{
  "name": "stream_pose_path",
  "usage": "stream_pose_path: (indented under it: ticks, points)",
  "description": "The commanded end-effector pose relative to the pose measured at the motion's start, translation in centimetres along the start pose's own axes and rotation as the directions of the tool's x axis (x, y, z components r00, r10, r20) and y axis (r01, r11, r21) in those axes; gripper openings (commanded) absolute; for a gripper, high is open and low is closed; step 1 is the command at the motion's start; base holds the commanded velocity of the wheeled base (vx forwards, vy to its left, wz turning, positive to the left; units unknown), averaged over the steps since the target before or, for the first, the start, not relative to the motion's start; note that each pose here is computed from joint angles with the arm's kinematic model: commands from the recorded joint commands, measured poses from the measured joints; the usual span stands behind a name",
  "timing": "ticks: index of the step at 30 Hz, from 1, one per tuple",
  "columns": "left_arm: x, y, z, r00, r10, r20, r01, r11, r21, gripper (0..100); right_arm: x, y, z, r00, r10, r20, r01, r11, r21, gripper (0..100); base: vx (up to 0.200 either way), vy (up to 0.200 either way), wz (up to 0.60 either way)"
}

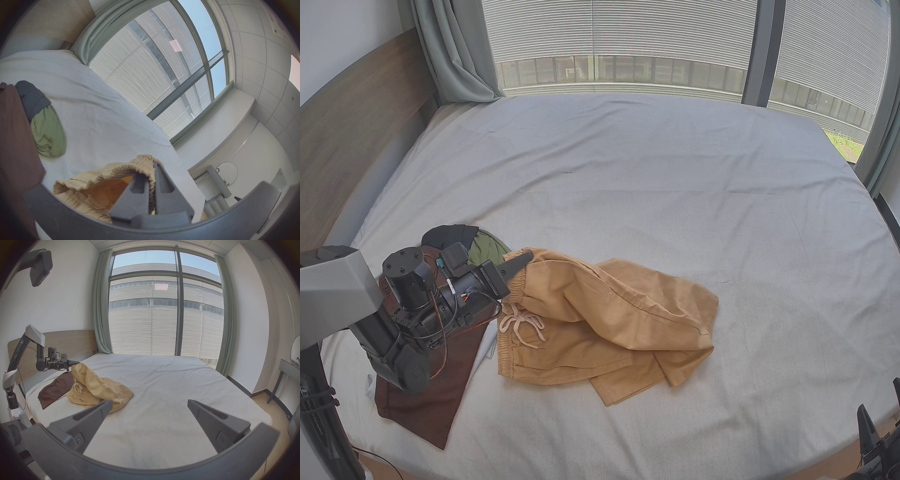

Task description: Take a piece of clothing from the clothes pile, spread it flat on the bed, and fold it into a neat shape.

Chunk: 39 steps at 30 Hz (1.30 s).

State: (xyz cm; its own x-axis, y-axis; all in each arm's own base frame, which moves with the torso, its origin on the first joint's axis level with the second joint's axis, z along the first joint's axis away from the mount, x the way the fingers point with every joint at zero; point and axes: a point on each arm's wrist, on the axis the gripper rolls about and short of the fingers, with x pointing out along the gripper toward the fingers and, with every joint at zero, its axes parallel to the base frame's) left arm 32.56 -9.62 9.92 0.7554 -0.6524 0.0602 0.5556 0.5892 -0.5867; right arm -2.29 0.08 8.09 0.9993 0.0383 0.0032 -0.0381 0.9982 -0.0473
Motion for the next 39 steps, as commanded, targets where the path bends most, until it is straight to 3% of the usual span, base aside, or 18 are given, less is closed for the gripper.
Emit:
stream_pose_path:
  ticks: [1, 39]
  points:
    - [-0.25, 1.74, -0.2, 0.999, 0.049, -0.001, -0.049, 0.999, -0.003, 0, 0.01, 0.02, -0.51, 1.0, 0.0, 0.0, 0.0, 1.0, 0.0, 100, 0.0, 0.0, 0.0]
    - [-0.67, 2.5, 0.23, 0.997, 0.076, 0.013, -0.076, 0.997, -0.004, 0, 0.01, 0.0, -0.47, 1.0, -0.012, 0.004, 0.012, 1.0, 0.007, 100, 0.0, 0.0, 0.0]
